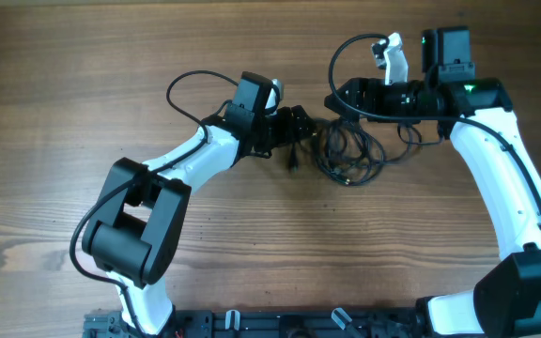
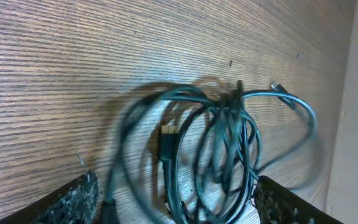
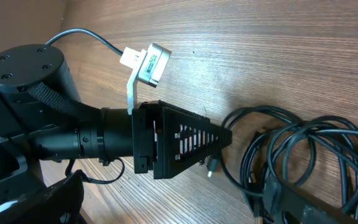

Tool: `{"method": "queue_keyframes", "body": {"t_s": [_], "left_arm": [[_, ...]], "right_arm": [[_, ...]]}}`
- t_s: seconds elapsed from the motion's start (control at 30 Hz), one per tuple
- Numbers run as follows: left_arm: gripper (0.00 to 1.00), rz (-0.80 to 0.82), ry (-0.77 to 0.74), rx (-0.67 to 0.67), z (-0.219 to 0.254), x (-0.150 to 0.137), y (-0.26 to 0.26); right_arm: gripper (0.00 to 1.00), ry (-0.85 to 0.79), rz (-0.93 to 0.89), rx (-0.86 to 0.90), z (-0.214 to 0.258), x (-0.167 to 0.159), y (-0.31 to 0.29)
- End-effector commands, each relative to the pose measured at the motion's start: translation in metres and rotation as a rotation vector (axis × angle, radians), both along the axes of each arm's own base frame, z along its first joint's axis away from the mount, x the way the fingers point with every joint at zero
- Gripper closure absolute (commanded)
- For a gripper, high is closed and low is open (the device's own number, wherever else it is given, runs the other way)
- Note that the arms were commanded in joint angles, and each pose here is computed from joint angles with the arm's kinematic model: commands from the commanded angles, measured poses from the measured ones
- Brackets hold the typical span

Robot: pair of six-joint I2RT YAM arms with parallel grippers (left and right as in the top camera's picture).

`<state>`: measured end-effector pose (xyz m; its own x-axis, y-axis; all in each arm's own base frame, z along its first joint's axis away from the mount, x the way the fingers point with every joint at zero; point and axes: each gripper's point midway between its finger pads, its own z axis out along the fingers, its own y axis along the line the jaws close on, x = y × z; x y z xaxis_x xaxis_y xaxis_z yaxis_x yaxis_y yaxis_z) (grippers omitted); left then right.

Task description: Untangle cables

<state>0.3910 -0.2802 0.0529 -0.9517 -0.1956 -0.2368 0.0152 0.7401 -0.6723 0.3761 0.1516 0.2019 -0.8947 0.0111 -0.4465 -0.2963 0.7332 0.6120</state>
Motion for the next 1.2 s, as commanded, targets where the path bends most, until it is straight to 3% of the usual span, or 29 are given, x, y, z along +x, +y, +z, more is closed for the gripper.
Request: {"method": "queue_keyframes", "body": {"t_s": [0.0, 0.33, 0.47, 0.73, 0.9, 1.07, 1.17], "left_arm": [[0.15, 0.004, 0.012, 0.011, -0.005, -0.002, -0.001], [0.15, 0.031, -0.006, 0.002, -0.002, 0.009, 0.008], [0.19, 0.055, -0.047, -0.025, 0.006, 0.021, 0.009], [0.13, 0.036, -0.114, -0.051, 0.012, 0.027, -0.007], [0.20, 0.028, -0.105, -0.005, -0.005, 0.018, -0.019], [0.29, 0.075, -0.086, 0.044, -0.012, 0.008, -0.030], [0.31, 0.138, -0.029, 0.147, -0.030, -0.005, -0.021]], "right_arm": [[0.05, -0.043, -0.012, 0.010, 0.019, 0.003, 0.002], [0.05, -0.058, -0.026, -0.014, 0.018, 0.007, 0.000], [0.05, -0.019, -0.131, -0.031, 0.015, 0.015, -0.014], [0.07, 0.007, -0.319, 0.009, 0.031, 0.034, -0.059], [0.07, 0.036, -0.467, 0.045, 0.035, 0.044, -0.099], [0.07, 0.031, -0.496, 0.041, 0.034, 0.046, -0.113], [0.07, 0.031, -0.500, 0.023, 0.032, 0.045, -0.115]]}}
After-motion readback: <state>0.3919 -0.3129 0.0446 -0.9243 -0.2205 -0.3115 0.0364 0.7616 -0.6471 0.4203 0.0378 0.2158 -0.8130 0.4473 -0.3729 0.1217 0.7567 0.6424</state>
